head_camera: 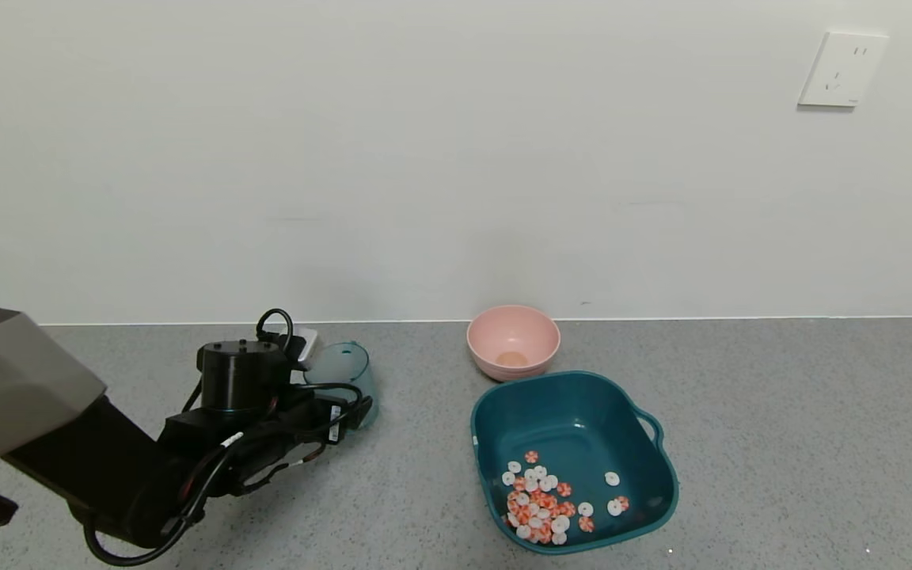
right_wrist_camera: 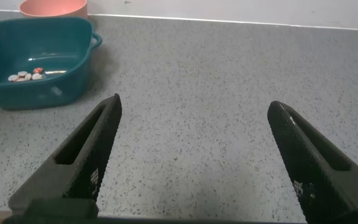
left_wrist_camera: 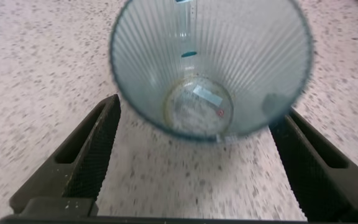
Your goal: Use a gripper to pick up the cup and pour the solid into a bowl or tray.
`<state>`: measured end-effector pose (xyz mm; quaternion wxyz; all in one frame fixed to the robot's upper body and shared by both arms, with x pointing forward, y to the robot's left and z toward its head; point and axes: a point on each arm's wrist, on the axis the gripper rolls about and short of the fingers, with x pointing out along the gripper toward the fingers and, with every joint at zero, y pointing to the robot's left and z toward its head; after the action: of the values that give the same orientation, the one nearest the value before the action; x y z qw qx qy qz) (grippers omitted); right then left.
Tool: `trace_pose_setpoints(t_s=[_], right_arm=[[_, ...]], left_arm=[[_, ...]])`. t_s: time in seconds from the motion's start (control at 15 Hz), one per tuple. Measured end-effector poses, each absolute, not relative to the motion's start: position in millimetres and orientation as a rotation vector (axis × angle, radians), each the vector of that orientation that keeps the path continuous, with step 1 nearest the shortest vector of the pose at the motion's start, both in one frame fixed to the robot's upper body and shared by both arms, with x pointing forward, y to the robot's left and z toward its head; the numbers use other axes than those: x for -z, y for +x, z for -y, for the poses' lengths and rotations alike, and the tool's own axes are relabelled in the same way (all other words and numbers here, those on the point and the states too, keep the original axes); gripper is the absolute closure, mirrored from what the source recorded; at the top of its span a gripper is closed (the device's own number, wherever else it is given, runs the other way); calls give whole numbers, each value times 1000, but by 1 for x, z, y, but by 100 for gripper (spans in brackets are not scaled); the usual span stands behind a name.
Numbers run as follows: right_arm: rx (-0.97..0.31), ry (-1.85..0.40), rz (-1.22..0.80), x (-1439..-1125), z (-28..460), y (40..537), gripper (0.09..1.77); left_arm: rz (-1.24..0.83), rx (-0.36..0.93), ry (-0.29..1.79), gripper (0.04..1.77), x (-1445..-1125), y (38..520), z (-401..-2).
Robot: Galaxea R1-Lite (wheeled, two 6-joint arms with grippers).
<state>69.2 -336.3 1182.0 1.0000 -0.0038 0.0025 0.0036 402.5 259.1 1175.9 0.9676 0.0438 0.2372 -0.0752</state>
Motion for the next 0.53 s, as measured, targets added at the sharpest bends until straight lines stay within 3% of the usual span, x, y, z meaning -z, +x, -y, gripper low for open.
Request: trace_pose_setpoints(t_s=[0.53], right_arm=[[-7, -7, -5, -1182, 336, 69, 15]], left_arm=[[-465, 142, 95, 11, -1216, 330, -278]])
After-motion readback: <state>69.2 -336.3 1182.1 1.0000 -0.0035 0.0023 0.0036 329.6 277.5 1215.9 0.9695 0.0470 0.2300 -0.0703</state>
